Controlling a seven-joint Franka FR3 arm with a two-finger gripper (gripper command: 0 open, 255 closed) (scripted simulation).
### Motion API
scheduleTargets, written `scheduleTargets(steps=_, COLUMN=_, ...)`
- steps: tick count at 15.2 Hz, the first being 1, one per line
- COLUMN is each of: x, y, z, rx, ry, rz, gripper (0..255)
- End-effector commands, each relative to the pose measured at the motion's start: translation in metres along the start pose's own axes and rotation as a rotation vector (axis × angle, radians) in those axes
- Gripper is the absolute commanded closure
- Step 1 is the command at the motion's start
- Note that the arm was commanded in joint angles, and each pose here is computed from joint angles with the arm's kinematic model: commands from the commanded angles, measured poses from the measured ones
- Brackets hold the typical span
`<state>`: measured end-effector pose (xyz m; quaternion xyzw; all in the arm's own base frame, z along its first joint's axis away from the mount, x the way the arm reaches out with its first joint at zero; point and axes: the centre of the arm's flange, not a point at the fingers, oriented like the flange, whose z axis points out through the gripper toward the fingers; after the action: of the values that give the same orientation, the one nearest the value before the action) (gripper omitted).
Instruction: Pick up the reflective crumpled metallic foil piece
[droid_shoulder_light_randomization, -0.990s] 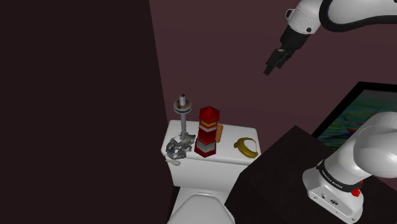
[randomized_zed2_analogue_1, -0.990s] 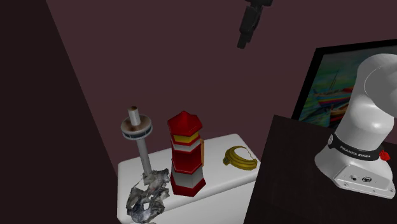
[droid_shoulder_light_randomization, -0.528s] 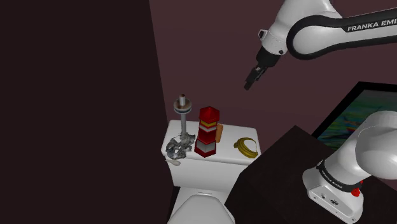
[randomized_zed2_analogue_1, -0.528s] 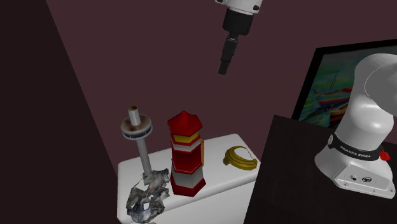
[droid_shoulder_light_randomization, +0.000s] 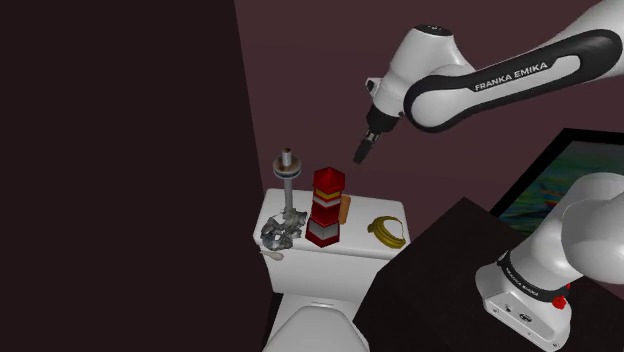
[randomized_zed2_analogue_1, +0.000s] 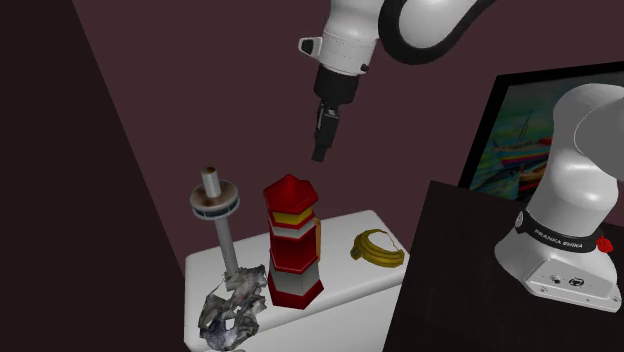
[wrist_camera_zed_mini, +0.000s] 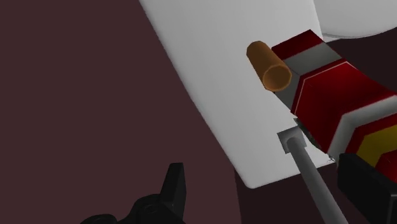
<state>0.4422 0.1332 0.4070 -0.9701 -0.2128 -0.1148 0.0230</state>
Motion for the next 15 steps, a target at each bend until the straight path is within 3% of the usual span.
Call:
scheduleTargets(steps=1, x=0.008, y=-0.013, z=0.019, rx=0.006, ry=0.008, rz=-0.050, gripper=0)
scheduleTargets(steps=15, x=0.060, y=-0.106, z=0.163, rx=0.045, ry=0.051, rz=-0.391, gripper=0)
